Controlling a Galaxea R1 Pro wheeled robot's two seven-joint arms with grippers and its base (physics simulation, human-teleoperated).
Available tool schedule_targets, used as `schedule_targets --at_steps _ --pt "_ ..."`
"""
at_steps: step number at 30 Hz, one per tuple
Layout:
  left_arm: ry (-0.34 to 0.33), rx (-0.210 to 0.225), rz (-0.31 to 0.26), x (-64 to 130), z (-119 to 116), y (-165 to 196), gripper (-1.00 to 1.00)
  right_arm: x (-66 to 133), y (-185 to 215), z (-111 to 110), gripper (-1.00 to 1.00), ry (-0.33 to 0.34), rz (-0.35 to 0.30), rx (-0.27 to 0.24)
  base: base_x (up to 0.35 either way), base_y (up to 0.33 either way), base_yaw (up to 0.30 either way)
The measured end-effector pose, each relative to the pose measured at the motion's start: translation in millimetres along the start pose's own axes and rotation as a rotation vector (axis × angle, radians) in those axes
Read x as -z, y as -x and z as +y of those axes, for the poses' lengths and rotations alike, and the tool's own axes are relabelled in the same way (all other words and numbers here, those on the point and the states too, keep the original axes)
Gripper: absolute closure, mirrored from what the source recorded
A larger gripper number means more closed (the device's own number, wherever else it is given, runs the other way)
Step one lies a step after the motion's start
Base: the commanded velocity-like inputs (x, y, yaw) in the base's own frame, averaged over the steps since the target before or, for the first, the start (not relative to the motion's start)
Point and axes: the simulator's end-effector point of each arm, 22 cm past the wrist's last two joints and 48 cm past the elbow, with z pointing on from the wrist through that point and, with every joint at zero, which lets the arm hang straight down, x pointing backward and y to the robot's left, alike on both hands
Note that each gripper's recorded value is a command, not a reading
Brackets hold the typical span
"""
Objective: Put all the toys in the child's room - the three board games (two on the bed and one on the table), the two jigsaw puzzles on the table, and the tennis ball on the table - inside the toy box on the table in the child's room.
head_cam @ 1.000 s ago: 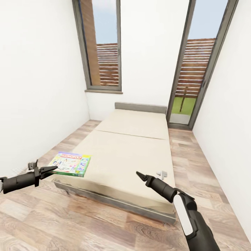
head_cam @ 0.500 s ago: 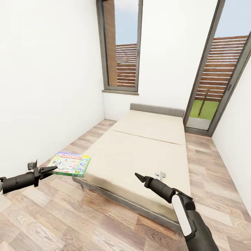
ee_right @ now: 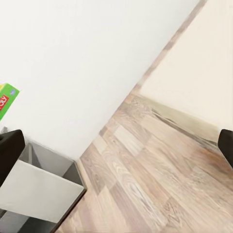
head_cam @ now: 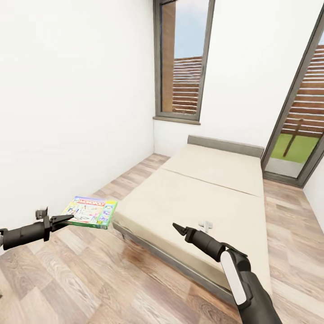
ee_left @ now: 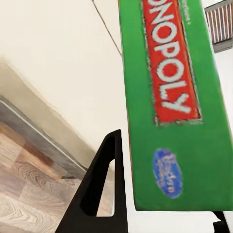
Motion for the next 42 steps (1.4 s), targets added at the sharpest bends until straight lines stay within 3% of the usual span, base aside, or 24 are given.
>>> schedule_targets --at_steps 42 --pt "0.004 -0.001 0.001 20.8 -51.0 17.4 1.00 17.5 38.4 44.3 -1.00 0.009 -0.002 0.003 0.000 0.000 0.292"
